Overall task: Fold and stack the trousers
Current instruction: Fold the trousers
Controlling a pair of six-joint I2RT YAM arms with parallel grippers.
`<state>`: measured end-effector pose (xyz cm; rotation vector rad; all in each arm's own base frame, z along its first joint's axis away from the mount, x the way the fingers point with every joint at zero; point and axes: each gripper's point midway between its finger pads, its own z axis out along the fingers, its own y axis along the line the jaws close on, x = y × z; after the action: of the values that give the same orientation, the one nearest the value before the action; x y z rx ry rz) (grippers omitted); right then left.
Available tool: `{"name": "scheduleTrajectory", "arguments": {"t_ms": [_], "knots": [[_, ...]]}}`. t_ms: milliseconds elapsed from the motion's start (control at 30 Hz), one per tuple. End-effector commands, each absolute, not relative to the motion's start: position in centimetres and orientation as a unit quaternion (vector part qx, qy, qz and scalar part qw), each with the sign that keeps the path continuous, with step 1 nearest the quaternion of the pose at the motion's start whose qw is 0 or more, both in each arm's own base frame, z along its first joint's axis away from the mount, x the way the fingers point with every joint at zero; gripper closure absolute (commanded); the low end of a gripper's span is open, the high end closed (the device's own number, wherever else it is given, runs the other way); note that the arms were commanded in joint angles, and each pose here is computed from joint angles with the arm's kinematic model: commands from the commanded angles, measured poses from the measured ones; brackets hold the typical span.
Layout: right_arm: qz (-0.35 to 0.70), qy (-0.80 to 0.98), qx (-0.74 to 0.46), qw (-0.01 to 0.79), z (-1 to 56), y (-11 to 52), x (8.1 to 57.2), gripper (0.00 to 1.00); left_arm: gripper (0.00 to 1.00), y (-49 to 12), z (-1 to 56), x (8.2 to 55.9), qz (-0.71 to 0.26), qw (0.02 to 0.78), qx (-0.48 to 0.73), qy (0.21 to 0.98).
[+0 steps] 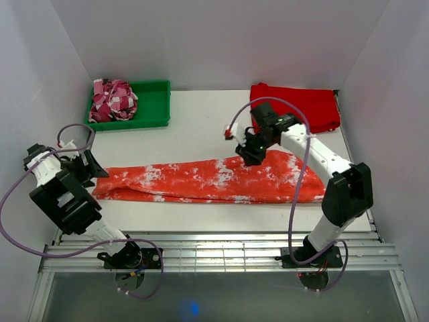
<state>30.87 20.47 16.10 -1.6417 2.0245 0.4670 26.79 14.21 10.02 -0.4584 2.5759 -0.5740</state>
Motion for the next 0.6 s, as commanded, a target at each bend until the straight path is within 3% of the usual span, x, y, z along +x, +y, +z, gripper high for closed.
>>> {"name": "scheduleTrajectory", "arguments": {"t_ms": [0,267,567], "knots": [[0.177,0.709,-0.648,0.217,12.8,24.9,29.3,0.6,0.16,13.8,10.9,25.9,-0.201,0.226,-0.132,0.944],[0.169,0.671,-0.705,0.157,7.1,29.7,25.4,0.61,0.21,13.2,10.2,23.1,-0.186,0.186,-0.094,0.96],[0.175,0.655,-0.726,0.117,4.8,30.0,22.7,0.59,0.21,13.2,10.5,24.1,-0.205,0.186,-0.125,0.953]]}}
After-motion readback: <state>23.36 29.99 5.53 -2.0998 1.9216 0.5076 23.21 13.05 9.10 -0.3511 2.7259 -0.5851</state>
